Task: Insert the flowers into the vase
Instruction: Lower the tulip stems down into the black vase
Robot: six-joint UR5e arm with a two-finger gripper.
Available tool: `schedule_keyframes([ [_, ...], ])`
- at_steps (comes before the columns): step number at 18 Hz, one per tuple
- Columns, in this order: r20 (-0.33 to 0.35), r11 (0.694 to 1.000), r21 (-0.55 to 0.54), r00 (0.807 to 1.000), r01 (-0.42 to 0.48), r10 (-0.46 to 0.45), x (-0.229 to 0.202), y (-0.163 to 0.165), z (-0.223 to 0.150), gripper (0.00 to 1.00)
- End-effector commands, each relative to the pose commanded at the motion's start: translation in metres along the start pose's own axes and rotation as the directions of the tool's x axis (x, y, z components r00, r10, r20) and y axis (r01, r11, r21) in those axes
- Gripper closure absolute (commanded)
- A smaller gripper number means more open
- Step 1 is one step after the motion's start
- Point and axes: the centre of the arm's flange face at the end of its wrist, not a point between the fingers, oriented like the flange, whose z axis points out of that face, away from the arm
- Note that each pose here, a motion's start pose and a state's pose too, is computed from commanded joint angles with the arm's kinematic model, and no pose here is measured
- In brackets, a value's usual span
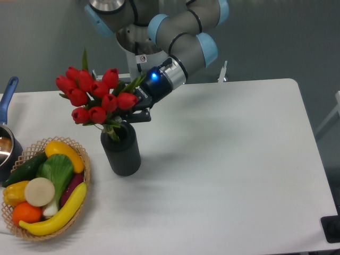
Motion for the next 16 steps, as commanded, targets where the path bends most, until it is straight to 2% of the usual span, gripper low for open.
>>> schedule_keyframes([
  [5, 0.012, 1.000, -0.001, 1.000, 0.000, 0.000, 0.009, 0.016, -0.005, 0.88],
  [10, 0.008, 1.000, -0.002, 1.000, -0.027, 0.027, 0.018, 0.049, -0.004, 0.85],
  [14, 0.013, 1.000, -0.001, 1.000, -0.026, 0.026, 0.022, 0.059, -0.006, 0.84],
  [16, 0.020, 1.000, -0.001, 1.000, -0.020, 0.020, 0.020, 0.061, -0.009, 0.69],
])
